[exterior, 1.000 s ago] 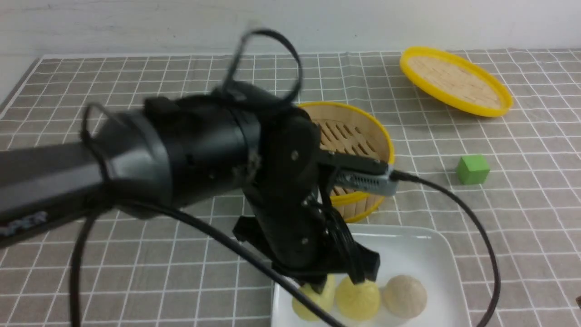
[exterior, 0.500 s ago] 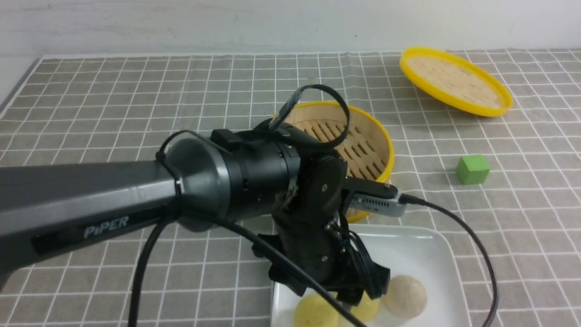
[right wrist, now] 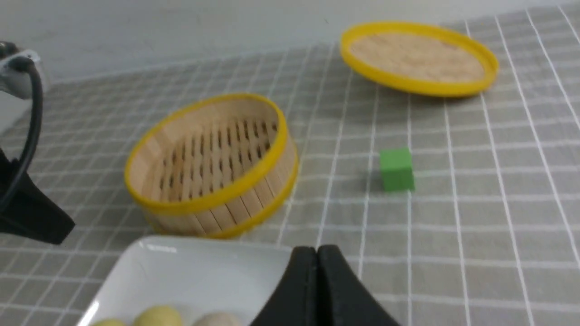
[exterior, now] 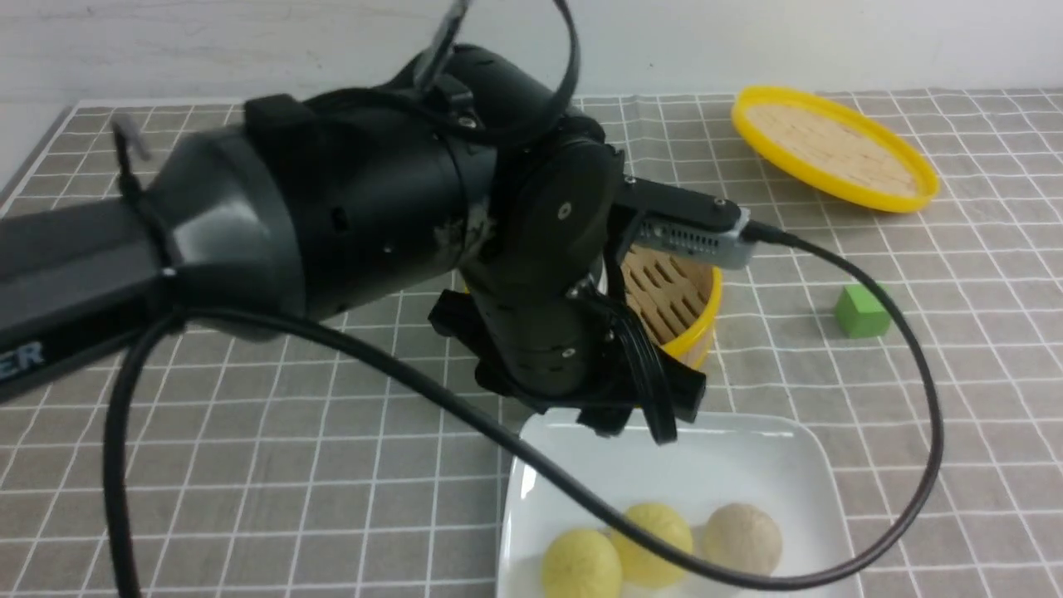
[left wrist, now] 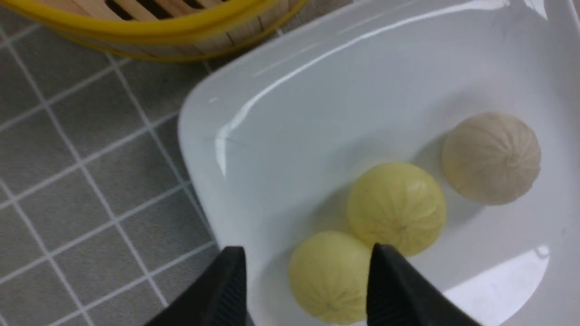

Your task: Put the steamed buns into the plate on the grey tablecloth.

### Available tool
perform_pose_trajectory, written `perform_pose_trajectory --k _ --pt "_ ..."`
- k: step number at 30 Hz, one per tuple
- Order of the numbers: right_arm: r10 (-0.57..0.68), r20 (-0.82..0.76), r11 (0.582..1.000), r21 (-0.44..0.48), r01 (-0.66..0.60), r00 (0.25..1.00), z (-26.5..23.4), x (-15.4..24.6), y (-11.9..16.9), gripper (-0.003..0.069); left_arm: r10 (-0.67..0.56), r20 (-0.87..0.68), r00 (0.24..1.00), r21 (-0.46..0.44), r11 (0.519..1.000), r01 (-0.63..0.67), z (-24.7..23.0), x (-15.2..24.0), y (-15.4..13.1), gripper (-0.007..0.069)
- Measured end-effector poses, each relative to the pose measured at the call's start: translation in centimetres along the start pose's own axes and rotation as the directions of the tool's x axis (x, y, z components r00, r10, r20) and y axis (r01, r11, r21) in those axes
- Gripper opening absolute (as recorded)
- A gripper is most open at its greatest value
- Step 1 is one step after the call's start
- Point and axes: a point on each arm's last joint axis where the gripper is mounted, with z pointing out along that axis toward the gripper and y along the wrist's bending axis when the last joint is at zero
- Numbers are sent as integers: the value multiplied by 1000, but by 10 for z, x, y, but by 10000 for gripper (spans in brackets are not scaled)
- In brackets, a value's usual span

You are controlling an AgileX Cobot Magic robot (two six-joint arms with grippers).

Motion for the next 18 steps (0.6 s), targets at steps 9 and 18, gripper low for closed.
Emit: perform_pose_trajectory --k 9,18 --pt "-15 147 997 -69 25 989 9 0 5 -10 4 12 1000 -6 1000 -4 -6 0 2 10" --pt "-16 155 997 -70 28 988 9 -1 5 -7 19 27 999 -25 1000 -18 -6 -1 3 2"
